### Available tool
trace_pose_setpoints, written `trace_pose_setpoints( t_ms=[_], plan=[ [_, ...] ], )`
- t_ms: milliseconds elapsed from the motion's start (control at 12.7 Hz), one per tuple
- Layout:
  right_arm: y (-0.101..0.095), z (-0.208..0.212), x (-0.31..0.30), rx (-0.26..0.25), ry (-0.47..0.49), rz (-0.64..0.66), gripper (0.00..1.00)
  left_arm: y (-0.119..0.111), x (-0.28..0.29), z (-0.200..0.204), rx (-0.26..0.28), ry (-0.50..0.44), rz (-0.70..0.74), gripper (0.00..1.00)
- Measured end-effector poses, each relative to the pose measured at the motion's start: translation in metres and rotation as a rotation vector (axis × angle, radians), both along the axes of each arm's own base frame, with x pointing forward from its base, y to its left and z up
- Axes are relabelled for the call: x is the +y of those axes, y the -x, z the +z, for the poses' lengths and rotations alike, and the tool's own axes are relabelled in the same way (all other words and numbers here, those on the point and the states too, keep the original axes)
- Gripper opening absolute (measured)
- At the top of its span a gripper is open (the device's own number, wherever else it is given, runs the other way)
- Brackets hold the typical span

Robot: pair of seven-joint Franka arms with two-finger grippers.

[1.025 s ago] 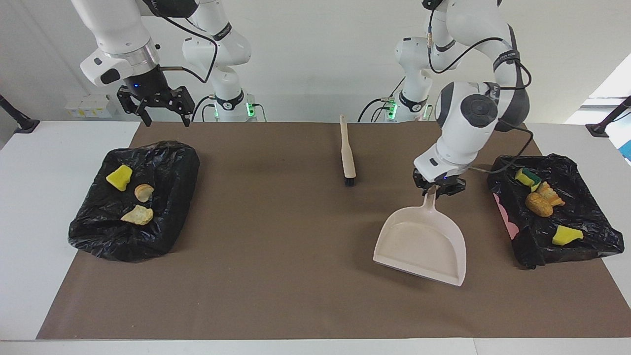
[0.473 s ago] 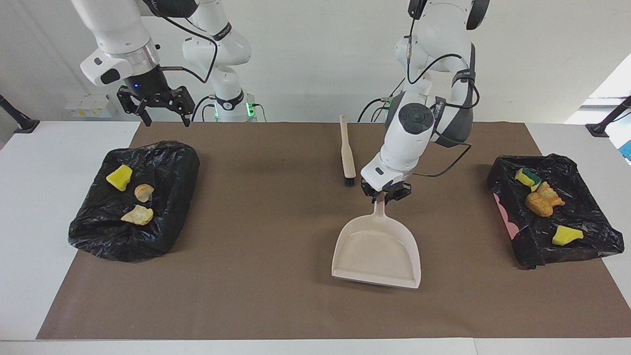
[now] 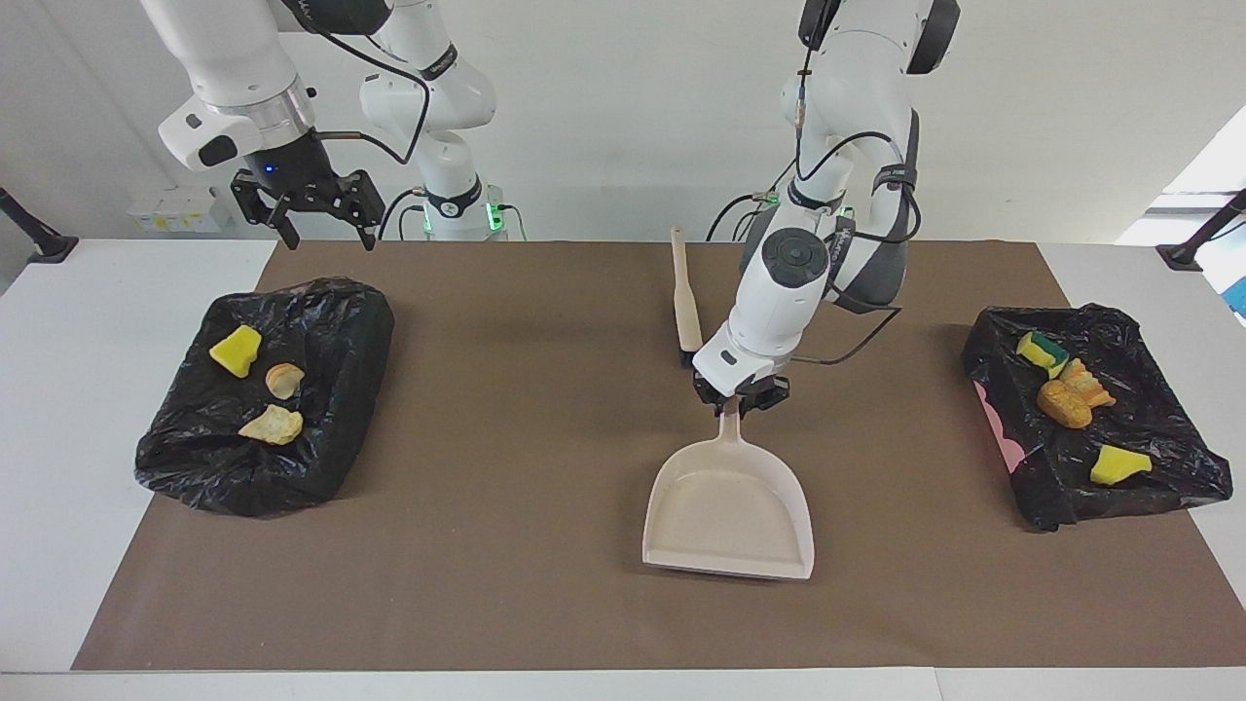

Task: Sweep and dump trash in bin
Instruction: 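Set the dustpan down at the table center and withdraw the left gripper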

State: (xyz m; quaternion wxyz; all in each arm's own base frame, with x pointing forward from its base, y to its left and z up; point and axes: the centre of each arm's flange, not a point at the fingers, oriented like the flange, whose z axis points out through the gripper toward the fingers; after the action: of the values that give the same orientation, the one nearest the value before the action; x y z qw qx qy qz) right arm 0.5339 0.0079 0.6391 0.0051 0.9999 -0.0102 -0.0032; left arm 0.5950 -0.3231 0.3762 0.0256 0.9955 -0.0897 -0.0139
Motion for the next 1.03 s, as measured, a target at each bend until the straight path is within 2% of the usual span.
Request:
trace_pose_setpoints(
  t_ms=[237,552,710,1025],
  plan=[
    [0.0,0.0,0.0,0.0,0.0,0.0,1.0,0.0,-0.01,-0.018,0.018,-0.008,0.03,0.33],
    [0.0,0.0,0.0,0.0,0.0,0.0,1.0,0.002,-0.013,-0.019,0.023,-0.011,0.081,0.33],
    [0.0,0.0,0.0,0.0,0.0,0.0,1.0,0.002,-0.015,-0.019,0.017,-0.008,0.082,0.37],
    [0.0,0.0,0.0,0.0,0.0,0.0,1.0,0.001,-0.016,-0.007,-0.006,0.003,0.08,0.9]
  ],
)
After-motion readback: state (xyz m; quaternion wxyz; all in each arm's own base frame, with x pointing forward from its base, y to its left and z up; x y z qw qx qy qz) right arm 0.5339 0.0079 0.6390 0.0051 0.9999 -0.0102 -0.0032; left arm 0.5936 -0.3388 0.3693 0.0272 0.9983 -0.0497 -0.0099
